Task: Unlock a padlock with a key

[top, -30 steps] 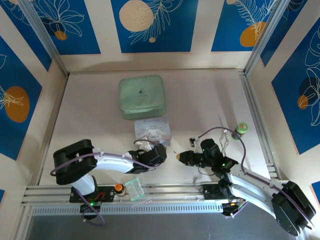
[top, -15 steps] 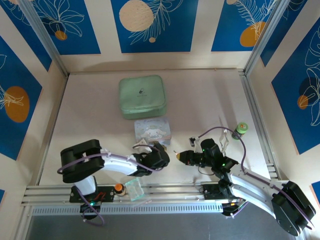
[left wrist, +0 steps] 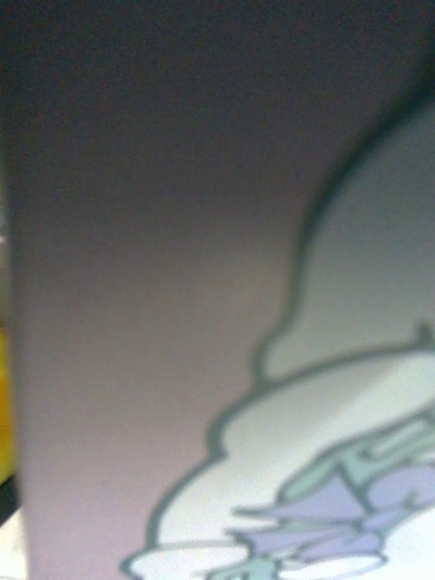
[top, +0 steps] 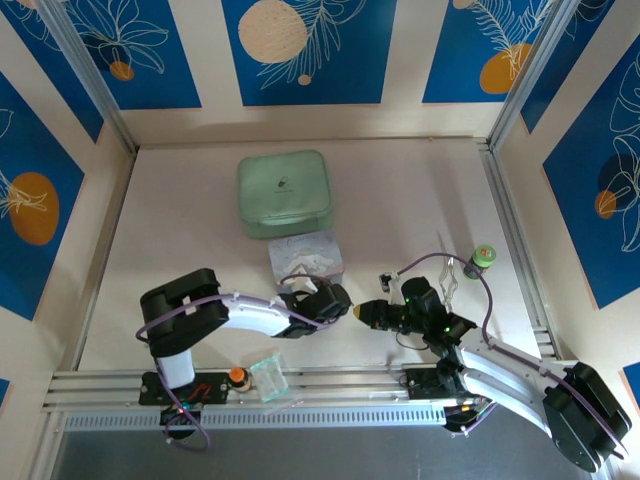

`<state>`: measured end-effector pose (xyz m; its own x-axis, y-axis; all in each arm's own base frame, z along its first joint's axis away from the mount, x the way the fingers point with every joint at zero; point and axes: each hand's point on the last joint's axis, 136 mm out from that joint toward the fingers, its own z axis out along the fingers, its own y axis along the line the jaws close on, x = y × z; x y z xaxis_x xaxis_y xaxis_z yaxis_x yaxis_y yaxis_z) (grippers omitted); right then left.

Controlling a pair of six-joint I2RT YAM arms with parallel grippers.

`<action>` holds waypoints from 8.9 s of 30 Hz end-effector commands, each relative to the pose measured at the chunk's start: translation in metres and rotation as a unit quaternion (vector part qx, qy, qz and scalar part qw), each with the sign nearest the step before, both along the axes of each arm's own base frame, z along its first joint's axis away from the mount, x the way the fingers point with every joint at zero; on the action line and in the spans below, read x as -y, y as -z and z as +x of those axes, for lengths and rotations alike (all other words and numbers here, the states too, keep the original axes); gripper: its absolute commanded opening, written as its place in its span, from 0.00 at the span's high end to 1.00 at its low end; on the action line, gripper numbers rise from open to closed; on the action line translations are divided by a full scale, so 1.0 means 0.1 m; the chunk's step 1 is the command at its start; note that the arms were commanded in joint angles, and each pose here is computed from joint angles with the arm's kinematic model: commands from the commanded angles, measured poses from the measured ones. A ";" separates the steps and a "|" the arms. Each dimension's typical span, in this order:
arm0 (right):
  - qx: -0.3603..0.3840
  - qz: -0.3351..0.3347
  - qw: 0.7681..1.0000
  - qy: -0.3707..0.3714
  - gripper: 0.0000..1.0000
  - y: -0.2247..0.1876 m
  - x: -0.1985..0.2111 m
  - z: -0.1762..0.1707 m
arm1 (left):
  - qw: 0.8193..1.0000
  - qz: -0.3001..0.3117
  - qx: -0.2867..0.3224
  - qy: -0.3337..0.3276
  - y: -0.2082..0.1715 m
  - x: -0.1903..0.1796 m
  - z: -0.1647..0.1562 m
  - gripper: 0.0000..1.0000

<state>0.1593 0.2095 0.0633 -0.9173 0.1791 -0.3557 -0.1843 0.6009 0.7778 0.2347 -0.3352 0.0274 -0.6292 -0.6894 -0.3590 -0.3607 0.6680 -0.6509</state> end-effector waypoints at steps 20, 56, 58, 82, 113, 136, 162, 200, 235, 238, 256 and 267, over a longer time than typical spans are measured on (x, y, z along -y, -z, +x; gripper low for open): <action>-0.181 0.131 0.970 -0.095 1.00 -0.18 -0.26 0.00 | 0.982 -0.123 -0.043 0.134 0.06 0.06 -0.33 0.98; -0.238 0.167 0.952 -0.093 1.00 0.02 -0.30 0.43 | 0.963 -0.203 -0.015 0.177 -0.33 0.35 -0.35 1.00; -0.223 0.175 0.955 -0.093 1.00 -0.02 -0.30 0.50 | 0.960 -0.210 -0.011 0.184 -0.40 0.38 -0.36 1.00; -0.203 0.195 0.955 -0.093 1.00 -0.03 -0.39 0.68 | 0.944 -0.246 -0.033 0.218 -0.36 0.62 -0.48 1.00; -0.177 0.050 0.982 0.030 0.57 0.17 0.18 0.39 | 0.975 -0.135 -0.058 0.166 -0.07 0.24 -0.19 1.00; 0.253 -0.235 0.938 0.006 0.18 -0.15 0.15 0.42 | 0.976 0.005 -0.071 0.204 -0.04 -0.09 -0.17 1.00; 0.382 -0.308 0.859 -0.143 0.48 0.19 -0.66 0.23 | 0.964 -0.057 -0.069 0.252 -0.23 -0.06 -0.15 1.00; 0.244 -0.170 0.933 -0.202 0.94 0.22 -0.72 0.30 | 0.953 -0.036 -0.078 0.290 -0.14 -0.26 -0.16 0.82; 0.172 -0.115 0.965 -0.158 0.60 0.21 -0.59 0.37 | 0.958 -0.025 -0.094 0.271 0.04 -0.45 -0.28 0.94; 0.175 -0.115 0.964 -0.164 0.56 0.18 -0.66 0.35 | 0.958 -0.018 -0.095 0.270 0.06 -0.46 -0.27 0.91; 0.236 -0.157 0.953 -0.105 0.48 -0.02 -0.65 0.40 | 0.953 0.068 -0.113 0.274 0.16 -0.67 -0.28 0.91; 0.110 -0.180 0.976 0.055 0.23 -0.32 -0.11 0.77 | 0.939 0.158 -0.125 0.278 0.16 -0.93 -0.27 0.87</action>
<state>0.2310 0.2352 0.1002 -0.7230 0.0227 -0.6905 -0.3859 0.8158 0.4308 0.2210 -0.2705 0.0296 -0.9374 -0.1670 -0.3056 -0.0057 0.8848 -0.4660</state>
